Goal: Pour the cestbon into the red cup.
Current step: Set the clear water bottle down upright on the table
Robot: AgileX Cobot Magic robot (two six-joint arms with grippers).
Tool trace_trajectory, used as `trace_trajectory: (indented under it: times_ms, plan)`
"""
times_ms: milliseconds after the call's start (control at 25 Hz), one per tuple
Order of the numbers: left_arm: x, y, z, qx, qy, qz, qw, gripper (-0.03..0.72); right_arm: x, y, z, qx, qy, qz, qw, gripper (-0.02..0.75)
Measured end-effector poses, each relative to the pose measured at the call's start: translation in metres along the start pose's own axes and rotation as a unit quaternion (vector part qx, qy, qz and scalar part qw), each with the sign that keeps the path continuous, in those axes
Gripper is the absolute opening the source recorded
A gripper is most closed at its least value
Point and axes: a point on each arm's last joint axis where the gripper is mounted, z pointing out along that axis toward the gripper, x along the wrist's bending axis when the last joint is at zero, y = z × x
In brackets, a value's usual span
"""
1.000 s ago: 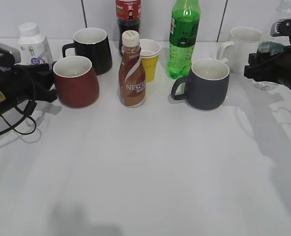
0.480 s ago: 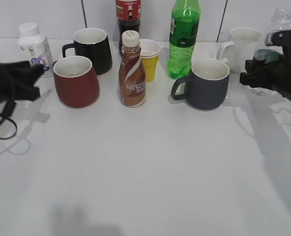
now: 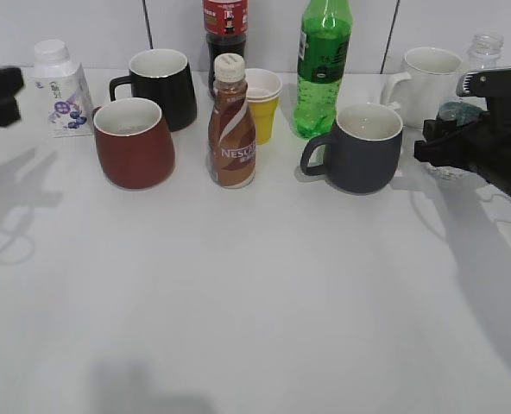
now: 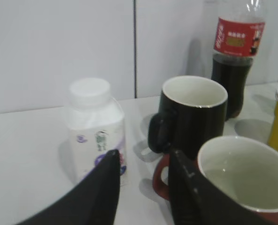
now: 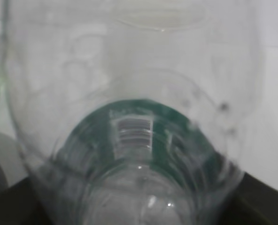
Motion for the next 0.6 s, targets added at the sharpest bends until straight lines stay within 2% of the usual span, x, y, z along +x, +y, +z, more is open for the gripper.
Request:
trace_trajectory:
  times_ms: [400, 600]
  plan:
    - [-0.003, 0.044, -0.044, -0.038, 0.029, -0.004, 0.999, 0.264, 0.000, -0.009, -0.007, 0.002, 0.004, 0.004, 1.000, 0.468]
    - [-0.001, 0.048, -0.057, -0.016, 0.053, -0.028, 0.998, 0.255, -0.001, -0.007, -0.008, -0.012, 0.003, 0.007, 1.000, 0.468]
